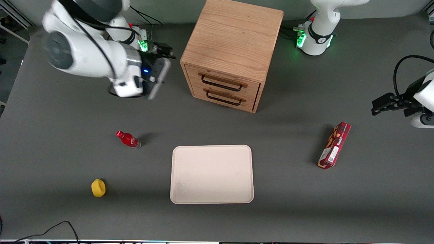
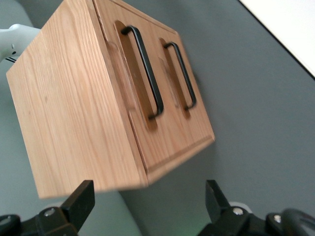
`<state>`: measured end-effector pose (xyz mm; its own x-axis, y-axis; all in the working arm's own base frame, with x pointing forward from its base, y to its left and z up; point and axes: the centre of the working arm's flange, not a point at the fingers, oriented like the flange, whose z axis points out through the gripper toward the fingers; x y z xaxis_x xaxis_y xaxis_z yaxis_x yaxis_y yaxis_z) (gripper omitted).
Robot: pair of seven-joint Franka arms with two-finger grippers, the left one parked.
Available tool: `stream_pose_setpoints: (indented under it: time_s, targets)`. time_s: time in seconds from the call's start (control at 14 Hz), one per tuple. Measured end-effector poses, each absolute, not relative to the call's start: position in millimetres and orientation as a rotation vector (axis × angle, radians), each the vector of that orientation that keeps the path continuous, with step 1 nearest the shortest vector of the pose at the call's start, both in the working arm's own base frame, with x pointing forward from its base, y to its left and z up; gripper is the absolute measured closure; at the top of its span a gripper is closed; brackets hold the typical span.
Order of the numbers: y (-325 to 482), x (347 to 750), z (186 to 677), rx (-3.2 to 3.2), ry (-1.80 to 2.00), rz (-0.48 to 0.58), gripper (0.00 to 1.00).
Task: Open upper drawer
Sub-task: 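Move the right gripper to the upper drawer's black handle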
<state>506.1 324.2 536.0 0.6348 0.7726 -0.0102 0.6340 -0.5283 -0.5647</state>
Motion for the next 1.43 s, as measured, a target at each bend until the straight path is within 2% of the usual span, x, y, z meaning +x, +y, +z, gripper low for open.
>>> stream_pose_setpoints:
  time_s: [0.43, 0.64, 1.43]
  targets:
    - [401.8, 515.7, 452.3, -2.274, -1.168, 0.314, 0.0]
    - [421.7, 513.9, 421.8, -2.296, -1.166, 0.333, 0.0]
    - [457.8, 503.8, 375.0, -2.336, -1.167, 0.338, 0.0]
